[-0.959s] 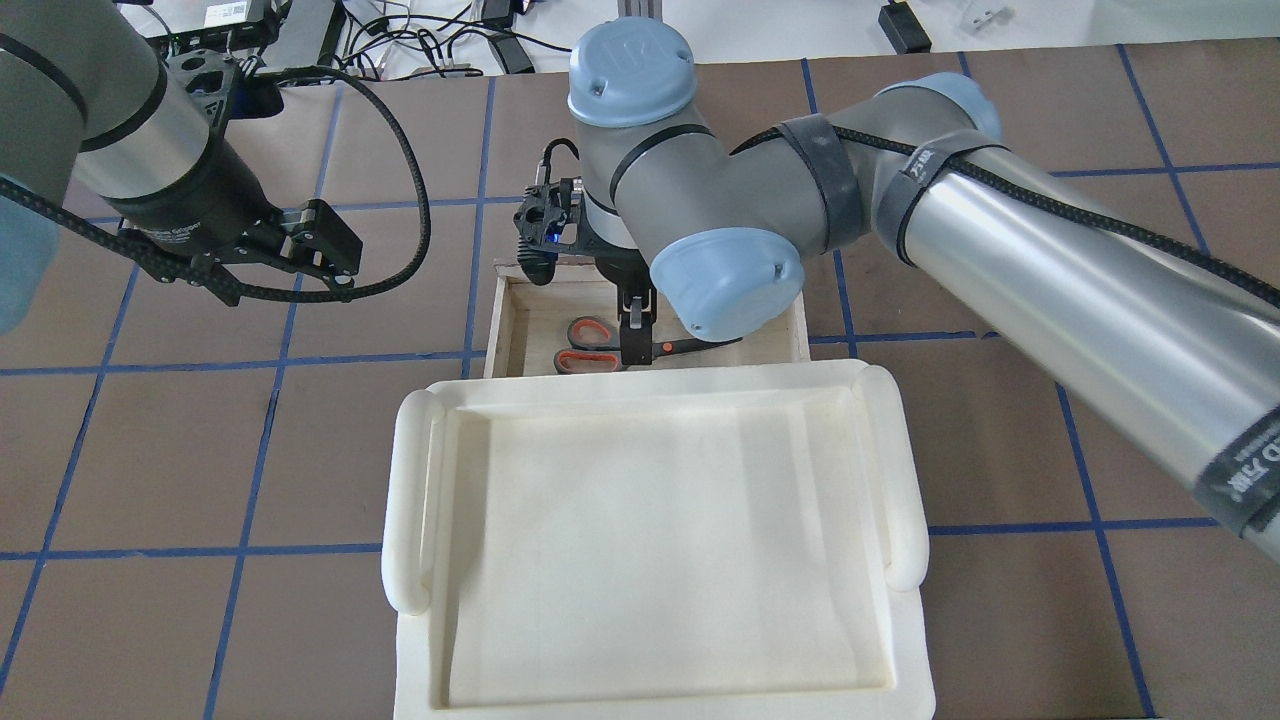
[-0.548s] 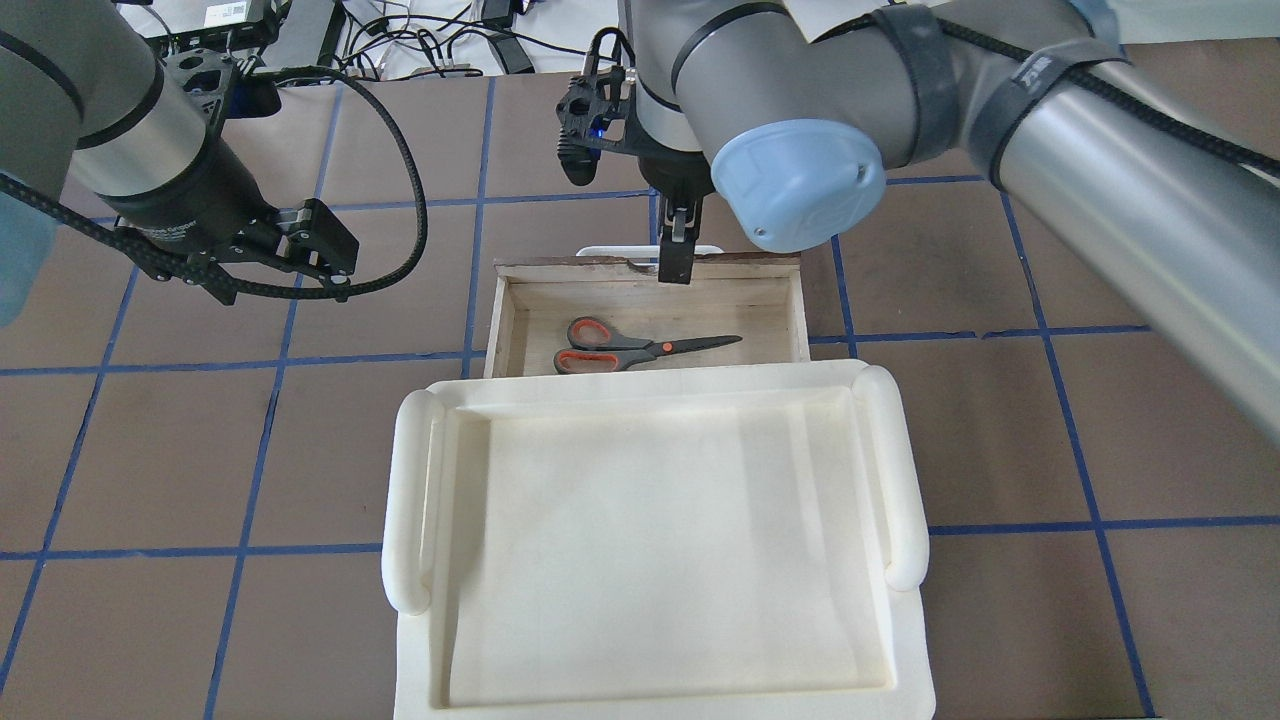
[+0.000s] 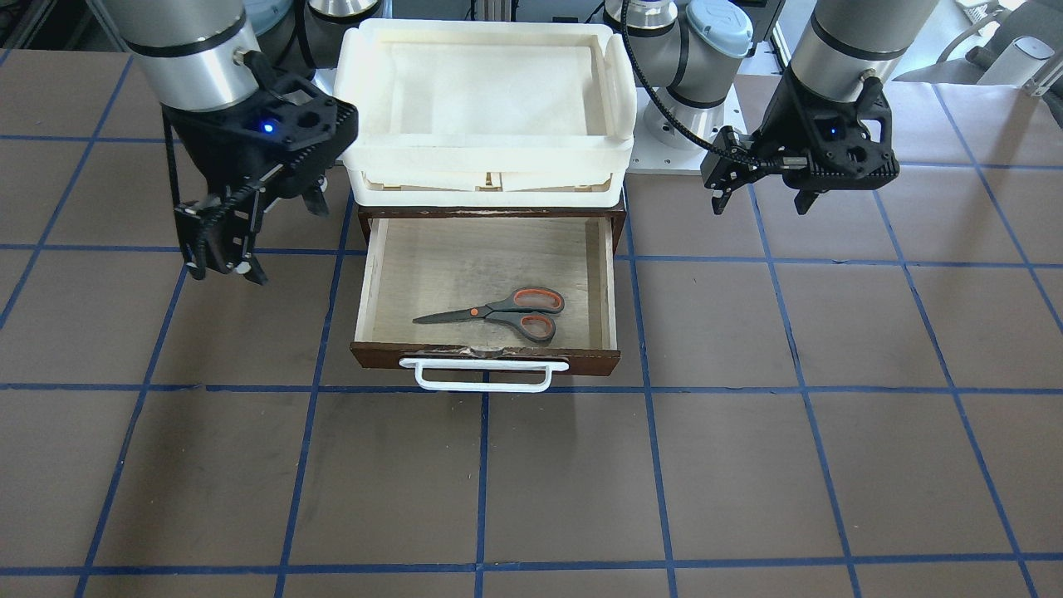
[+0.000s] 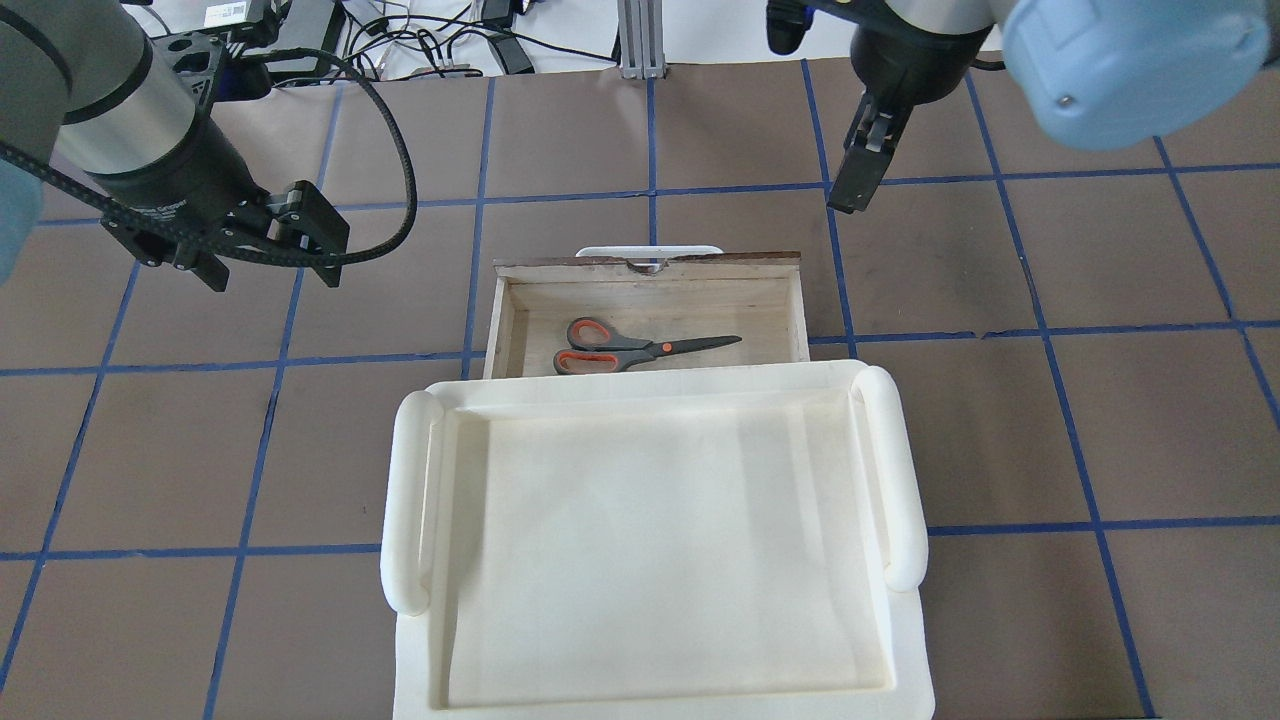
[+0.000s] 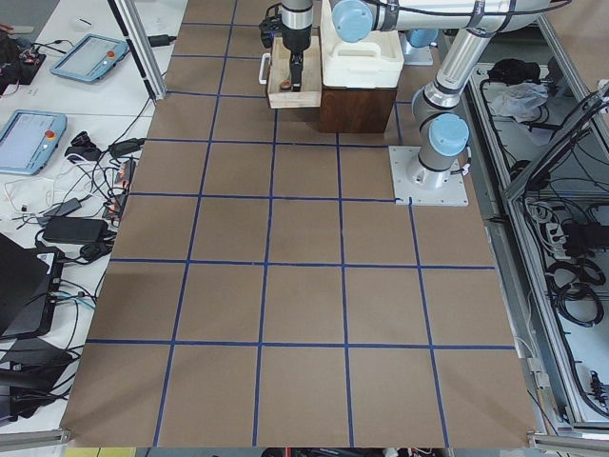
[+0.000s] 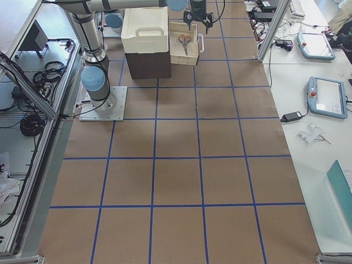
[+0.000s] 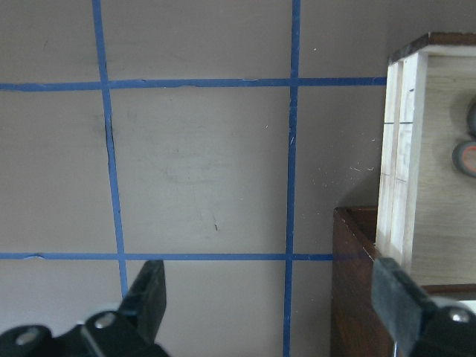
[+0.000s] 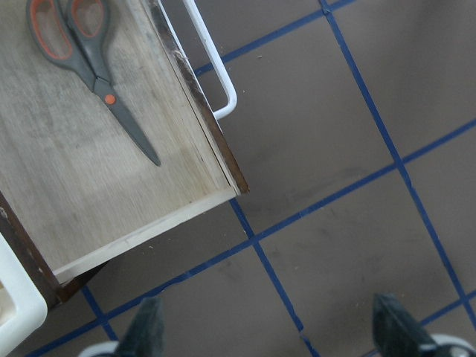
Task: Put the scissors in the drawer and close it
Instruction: 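Raise the right gripper out of the drawer and withdraw it, then reach the left gripper over the drawer's white handle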
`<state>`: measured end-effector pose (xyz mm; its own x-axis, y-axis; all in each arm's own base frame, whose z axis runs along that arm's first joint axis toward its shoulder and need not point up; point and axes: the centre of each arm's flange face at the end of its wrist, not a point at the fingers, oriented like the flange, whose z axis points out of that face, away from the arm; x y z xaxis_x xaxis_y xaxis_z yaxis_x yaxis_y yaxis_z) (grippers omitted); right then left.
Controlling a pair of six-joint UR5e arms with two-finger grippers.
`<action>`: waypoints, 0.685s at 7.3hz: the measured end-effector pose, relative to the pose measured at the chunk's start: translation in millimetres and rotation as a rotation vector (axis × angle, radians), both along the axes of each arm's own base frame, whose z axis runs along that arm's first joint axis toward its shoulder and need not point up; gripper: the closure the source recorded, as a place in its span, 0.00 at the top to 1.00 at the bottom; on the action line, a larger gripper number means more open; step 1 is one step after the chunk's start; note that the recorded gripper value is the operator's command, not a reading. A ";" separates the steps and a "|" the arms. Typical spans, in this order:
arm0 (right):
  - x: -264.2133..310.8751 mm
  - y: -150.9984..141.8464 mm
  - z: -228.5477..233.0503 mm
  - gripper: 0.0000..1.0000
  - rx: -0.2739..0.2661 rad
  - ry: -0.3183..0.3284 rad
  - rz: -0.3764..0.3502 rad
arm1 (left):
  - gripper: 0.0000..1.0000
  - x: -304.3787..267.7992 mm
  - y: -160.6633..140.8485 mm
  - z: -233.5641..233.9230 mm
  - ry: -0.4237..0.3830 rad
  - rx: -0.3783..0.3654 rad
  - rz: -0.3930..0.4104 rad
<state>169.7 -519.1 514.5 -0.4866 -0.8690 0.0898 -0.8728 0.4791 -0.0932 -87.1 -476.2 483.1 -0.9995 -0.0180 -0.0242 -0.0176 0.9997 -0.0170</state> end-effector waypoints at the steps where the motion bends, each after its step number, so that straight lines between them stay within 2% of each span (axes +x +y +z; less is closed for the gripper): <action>1: -23.5 5.9 11.5 1.00 0.000 -0.004 -0.129 | 1.00 -1.5 -13.3 -4.1 0.002 -0.023 0.010; 5: -50.3 18.7 17.9 1.00 0.029 -0.047 -0.582 | 1.00 -66.7 -68.5 -55.1 0.010 -0.104 0.018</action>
<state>119.3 -500.4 532.4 -0.8877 -0.4589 0.0368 -0.4601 0.8816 -0.1052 -153.8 -544.8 428.0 -0.9992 -0.0376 -0.0115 -0.0359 0.9921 -0.1206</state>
